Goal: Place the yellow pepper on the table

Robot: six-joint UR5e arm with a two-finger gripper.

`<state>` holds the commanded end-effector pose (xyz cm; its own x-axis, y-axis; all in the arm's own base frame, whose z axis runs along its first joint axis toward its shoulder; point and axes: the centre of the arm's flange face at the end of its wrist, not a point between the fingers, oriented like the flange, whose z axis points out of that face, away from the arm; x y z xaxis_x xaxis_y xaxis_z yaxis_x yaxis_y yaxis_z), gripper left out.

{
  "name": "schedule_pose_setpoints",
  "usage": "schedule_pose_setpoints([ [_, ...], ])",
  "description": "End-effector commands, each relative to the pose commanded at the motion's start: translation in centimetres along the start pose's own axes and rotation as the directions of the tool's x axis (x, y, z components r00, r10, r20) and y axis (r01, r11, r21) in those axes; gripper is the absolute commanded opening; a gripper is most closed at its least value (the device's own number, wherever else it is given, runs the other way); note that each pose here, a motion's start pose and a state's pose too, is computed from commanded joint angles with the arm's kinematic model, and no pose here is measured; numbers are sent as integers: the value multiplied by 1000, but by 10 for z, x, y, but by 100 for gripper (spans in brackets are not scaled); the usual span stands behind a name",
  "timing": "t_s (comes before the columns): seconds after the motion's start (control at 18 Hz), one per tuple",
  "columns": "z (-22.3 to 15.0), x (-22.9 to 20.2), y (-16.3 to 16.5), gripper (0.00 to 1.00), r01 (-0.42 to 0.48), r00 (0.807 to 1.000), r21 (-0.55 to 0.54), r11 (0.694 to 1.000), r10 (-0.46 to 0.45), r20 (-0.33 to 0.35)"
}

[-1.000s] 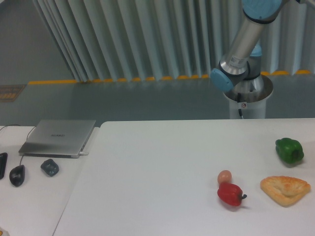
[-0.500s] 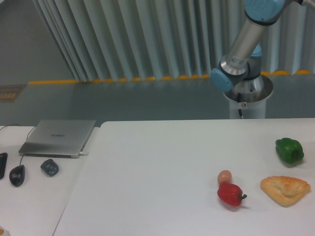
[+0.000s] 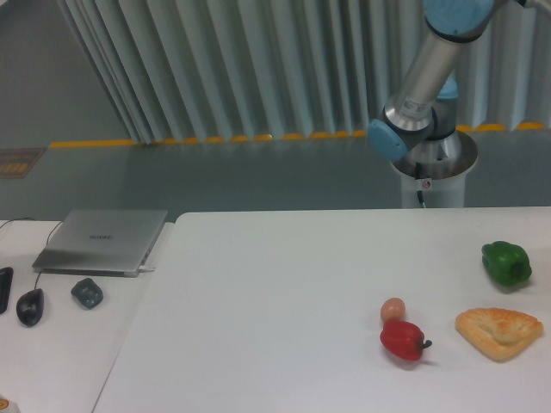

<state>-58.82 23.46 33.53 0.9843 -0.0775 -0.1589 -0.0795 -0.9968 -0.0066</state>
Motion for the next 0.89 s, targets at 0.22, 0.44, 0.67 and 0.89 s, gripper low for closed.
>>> schedule_pose_setpoints([
  [0.22,-59,40,-45,28,-53,999,22,998,53,-3],
  [0.44,-100,88,-103,28,-48,999,43,998,48,5],
  [0.67,-103,141,-172,28,-34,999,66,997,34,-5],
  [0.89,-99,192,-231,28,-58,998,78,995,60,-24],
])
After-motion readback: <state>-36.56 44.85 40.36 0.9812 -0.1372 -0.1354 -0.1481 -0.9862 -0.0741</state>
